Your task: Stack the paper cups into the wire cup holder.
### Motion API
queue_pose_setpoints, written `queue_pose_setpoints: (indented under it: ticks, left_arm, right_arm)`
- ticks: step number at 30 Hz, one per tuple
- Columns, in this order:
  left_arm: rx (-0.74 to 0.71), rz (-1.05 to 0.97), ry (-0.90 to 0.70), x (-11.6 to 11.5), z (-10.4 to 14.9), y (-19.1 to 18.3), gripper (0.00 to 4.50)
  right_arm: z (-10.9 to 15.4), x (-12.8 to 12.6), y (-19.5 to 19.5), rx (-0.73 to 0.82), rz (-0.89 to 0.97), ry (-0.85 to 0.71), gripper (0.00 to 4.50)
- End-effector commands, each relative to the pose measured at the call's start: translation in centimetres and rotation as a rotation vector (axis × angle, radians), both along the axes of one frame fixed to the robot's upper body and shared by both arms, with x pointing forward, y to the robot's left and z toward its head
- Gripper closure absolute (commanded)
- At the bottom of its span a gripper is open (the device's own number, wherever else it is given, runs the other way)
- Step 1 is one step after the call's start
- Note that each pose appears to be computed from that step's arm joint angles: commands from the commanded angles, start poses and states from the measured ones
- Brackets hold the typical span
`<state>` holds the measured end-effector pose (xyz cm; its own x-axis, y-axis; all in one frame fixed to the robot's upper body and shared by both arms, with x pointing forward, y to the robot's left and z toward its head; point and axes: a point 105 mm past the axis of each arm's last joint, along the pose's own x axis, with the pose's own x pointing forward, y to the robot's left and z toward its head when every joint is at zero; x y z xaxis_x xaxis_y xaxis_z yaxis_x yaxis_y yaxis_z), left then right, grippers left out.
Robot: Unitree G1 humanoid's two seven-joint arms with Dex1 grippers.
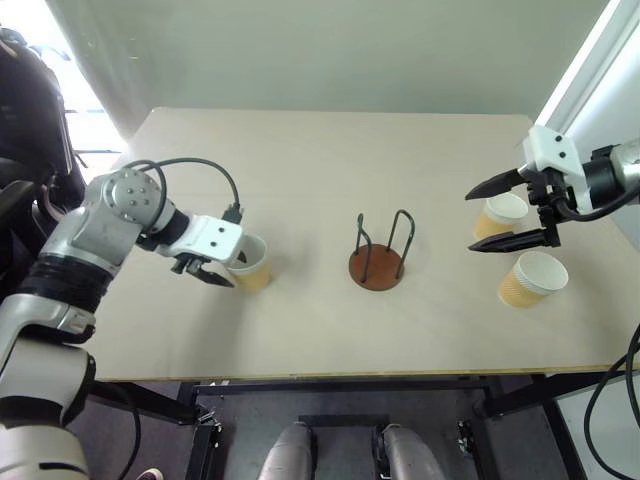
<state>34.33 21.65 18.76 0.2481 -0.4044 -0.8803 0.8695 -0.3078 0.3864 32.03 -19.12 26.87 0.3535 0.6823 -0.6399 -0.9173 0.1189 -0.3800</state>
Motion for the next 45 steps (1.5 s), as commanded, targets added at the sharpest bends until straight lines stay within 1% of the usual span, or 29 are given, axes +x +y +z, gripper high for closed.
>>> queue_pose_setpoints:
  ticks: [1, 5, 14, 18, 24, 27, 32, 39, 45]
  left_arm:
    - [0.029, -0.038, -0.010, 0.1, 0.9, -0.1, 3.05]
    - [0.031, -0.038, 0.002, 0.2, 1.1, -0.2, 4.45]
    - [0.017, -0.028, 0.057, -0.3, 1.6, -0.4, 4.45]
    - [-0.098, -0.018, 0.042, 0.4, 4.0, -2.3, 4.45]
    - [-0.130, 0.000, -0.053, 2.2, 7.2, -2.9, 4.45]
    - [-0.175, -0.010, -0.093, 2.9, 9.2, -4.0, 4.45]
    - [-0.222, -0.051, -0.132, 3.4, 11.2, -6.1, 4.45]
    - [-0.267, -0.087, -0.130, 3.6, 12.0, -7.9, 4.45]
    - [-0.347, -0.138, -0.100, 3.1, 12.6, -9.9, 4.45]
  right_arm:
    - [1.1, -0.3, -0.2, -0.008, -0.005, -0.045, 0.00]
    - [1.1, -0.3, -0.3, -0.012, -0.005, -0.045, 0.00]
    - [1.0, -0.3, -0.5, 0.002, -0.014, -0.021, 0.00]
    - [0.8, 0.0, -1.3, 0.003, -0.042, -0.005, 0.00]
    - [0.9, 0.6, -2.5, 0.001, -0.086, -0.004, 0.00]
    - [0.8, 0.7, -3.0, -0.006, -0.098, 0.000, 0.00]
    - [0.6, 0.7, -3.3, -0.017, -0.104, 0.007, 0.00]
    - [0.5, 0.4, -3.4, -0.028, -0.106, 0.011, 0.00]
    - [0.2, 0.1, -3.4, -0.031, -0.102, 0.019, 0.00]
